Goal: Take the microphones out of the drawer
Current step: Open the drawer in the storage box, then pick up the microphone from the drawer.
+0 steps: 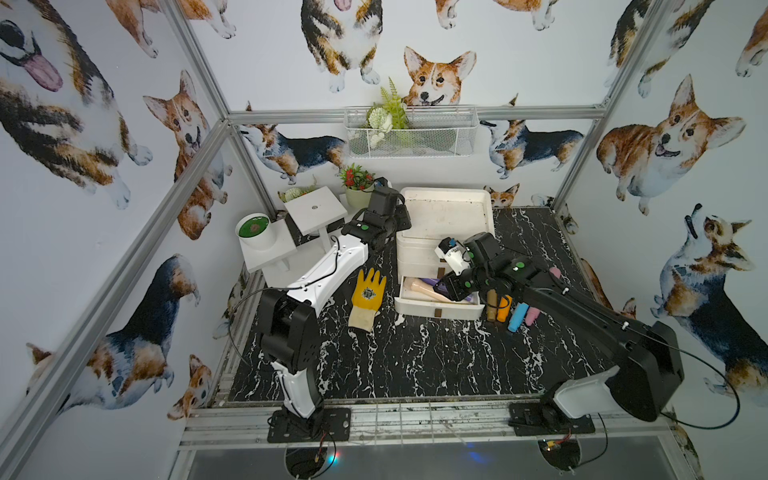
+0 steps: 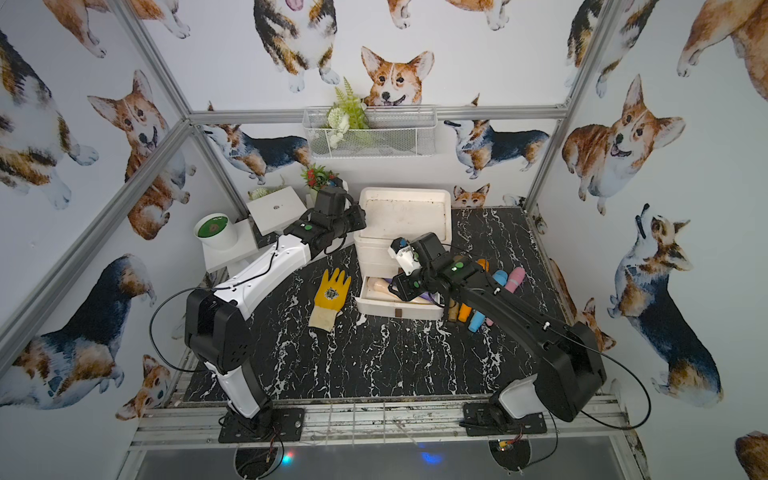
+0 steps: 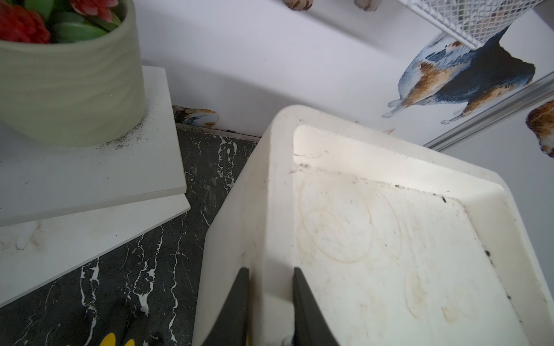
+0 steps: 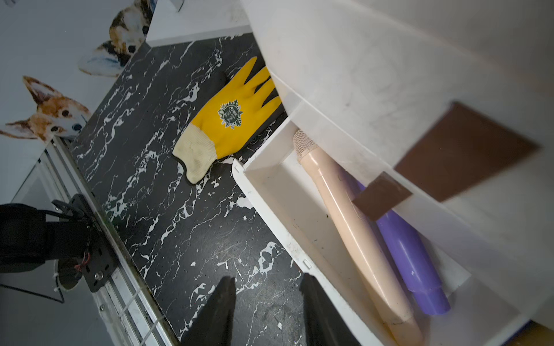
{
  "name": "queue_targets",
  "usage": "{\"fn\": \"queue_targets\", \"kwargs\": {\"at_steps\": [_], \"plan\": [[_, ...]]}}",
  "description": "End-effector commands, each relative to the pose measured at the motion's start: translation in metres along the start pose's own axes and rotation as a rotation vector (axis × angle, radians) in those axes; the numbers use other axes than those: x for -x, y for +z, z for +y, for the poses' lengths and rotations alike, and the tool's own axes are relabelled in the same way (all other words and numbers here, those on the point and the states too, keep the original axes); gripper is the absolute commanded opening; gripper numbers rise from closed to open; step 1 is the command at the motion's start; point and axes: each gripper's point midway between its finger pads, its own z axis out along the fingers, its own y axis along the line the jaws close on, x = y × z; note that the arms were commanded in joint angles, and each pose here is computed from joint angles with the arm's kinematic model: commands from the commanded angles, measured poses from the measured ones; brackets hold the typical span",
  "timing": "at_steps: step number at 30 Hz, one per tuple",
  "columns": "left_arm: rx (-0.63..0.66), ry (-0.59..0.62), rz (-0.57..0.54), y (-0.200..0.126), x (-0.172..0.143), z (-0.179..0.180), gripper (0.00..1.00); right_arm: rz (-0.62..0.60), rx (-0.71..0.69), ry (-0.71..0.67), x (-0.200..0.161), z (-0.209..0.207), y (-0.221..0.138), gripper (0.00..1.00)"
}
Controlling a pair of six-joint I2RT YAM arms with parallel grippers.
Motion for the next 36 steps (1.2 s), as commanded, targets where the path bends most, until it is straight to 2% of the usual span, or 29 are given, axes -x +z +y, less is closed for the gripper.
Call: {"fn": "queue_targets", "kwargs": {"at_steps": [1,4,12,20,28,36], "plan": [[0.101,-0.042,0.314,-0.002,-0.079,0.031,0.14,0.167,0.062,-0.102,-0.022,0.005,0.011,0.4],[0.107,-0.035,0.315,-0.002,-0.079,0.032,0.14,0.207,0.032,-0.153,-0.021,0.0,0.022,0.39],[0.114,-0.034,0.309,-0.004,-0.076,0.034,0.14,0.274,-0.218,-0.415,-0.028,-0.029,0.052,0.4],[0.115,-0.036,0.306,-0.005,-0.075,0.033,0.14,0.257,-0.354,-0.515,-0.023,-0.053,0.059,0.33],[0.114,-0.036,0.304,-0.007,-0.073,0.032,0.14,0.307,-0.359,-0.587,-0.035,-0.062,0.073,0.33],[0.115,-0.038,0.307,-0.005,-0.075,0.033,0.14,0.359,-0.268,-0.588,-0.05,-0.051,0.076,0.52]]}}
